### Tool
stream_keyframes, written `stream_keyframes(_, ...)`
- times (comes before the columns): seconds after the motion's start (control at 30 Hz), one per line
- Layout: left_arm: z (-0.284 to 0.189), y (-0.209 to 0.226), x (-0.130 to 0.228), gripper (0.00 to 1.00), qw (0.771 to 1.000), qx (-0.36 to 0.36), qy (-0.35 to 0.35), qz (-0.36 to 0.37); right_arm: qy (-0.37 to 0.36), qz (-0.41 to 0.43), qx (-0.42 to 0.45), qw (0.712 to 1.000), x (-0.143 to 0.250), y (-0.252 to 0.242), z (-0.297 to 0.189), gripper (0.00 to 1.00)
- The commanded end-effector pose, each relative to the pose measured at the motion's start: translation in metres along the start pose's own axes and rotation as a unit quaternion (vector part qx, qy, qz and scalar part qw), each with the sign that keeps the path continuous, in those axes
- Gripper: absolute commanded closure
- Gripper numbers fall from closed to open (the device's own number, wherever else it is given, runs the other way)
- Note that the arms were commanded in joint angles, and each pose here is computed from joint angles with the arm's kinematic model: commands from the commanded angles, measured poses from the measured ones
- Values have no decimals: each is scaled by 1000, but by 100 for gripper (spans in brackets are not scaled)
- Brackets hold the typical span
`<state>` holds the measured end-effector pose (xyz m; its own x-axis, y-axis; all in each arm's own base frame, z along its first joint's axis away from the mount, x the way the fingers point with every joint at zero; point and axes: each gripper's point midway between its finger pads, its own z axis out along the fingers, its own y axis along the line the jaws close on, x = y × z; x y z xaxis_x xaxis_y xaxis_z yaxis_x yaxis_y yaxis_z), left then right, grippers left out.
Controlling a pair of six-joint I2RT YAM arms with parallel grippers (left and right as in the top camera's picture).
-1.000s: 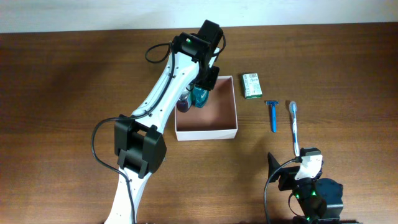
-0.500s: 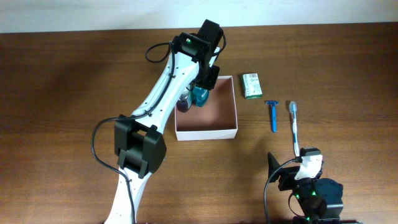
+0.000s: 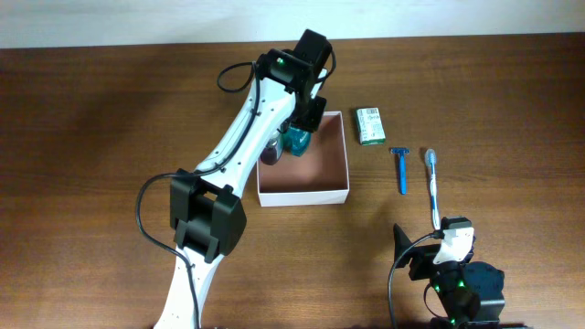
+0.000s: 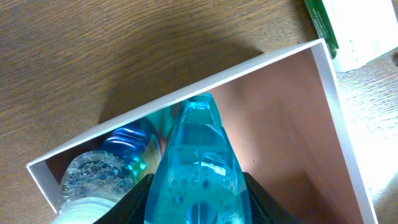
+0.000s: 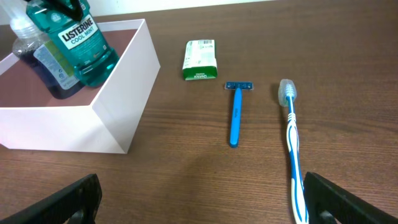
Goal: Pack container
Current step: 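Lower the mouthwash bottle into the box beside the pump bottle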
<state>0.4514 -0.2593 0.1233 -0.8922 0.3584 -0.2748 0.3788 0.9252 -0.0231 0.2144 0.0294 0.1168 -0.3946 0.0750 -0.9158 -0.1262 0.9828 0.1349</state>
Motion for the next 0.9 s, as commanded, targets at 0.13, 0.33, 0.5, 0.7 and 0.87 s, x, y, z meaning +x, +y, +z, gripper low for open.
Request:
stream_keyframes(0.13,-2,-10,-2,61,1000,0,-8,9,4,3,-7,1000,3,2,1,1)
stream_keyframes(0.33,-2,-11,-6,61,1000,2,-16,9,4,3,-7,1000,3,2,1,2)
stream_keyframes(0.5,-3,-11,-7,61,1000,2,-18,9,4,3,-7,1000,3,2,1,2)
stream_keyframes(0.7,-1,-10,-7,61,1000,1,-17,11,4,3,-7,1000,3,2,1,1)
stream_keyframes(0.87,3,-10,-5,61,1000,1,-11,20,4,3,-7,1000,3,2,1,1)
